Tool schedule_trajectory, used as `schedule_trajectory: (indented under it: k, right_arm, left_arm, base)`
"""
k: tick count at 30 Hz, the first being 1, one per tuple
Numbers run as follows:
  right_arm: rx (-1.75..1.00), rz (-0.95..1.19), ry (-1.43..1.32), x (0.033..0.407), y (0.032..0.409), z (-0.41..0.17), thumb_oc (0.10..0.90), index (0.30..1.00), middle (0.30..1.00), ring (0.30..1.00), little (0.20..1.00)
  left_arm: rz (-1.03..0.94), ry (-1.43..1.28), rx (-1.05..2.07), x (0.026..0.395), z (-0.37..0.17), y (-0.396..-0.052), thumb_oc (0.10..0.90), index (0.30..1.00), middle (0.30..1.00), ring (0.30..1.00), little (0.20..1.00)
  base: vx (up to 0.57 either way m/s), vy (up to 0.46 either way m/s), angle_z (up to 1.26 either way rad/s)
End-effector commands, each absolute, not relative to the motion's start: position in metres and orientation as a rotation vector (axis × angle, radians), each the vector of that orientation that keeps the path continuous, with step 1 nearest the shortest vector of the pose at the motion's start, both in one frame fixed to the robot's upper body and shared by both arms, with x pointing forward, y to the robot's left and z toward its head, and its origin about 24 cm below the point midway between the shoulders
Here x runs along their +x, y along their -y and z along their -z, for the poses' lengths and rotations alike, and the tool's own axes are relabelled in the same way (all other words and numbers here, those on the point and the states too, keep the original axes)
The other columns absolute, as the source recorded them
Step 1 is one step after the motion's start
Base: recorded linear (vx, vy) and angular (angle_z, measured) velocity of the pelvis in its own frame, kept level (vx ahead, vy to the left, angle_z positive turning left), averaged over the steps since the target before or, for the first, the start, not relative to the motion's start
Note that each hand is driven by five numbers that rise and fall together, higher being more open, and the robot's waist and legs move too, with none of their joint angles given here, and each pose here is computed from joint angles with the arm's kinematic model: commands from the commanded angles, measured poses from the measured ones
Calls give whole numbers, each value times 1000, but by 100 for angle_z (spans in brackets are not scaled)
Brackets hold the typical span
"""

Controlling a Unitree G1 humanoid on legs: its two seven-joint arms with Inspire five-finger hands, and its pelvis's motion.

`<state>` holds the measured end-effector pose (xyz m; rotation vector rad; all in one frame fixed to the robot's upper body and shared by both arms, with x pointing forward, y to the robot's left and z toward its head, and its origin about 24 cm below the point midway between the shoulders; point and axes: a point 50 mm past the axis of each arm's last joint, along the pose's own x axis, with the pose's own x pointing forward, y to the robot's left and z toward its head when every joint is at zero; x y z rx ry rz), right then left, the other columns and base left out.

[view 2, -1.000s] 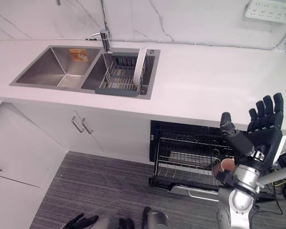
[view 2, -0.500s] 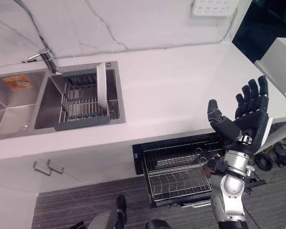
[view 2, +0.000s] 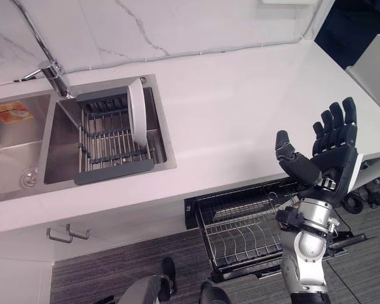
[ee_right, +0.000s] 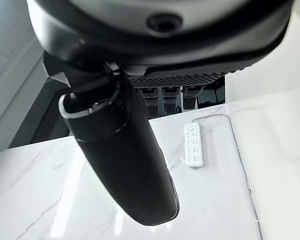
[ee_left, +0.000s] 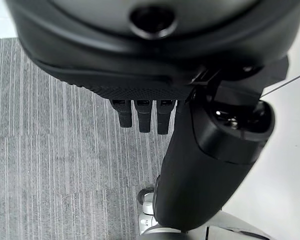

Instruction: Place the dishes in the dishwasher.

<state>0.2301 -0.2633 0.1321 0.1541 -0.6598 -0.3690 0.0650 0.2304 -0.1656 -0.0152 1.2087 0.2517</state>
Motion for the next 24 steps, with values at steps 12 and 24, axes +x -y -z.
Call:
schedule_trajectory:
  k: [12,24]
  right_arm:
    - [89,104,978,246,225,-194,800,900,900,900,900]
    - [121,110,909,239,224,-174,800,900,900,900,900]
  left_arm:
    - [-427,-1214,-83,40,168,-229,800,900,900,900,900]
    - [-363,-1222,-122,40,169,-227,800,900,900,900,900]
  base:
    - [-104,19,-60]
    - [88,164,11]
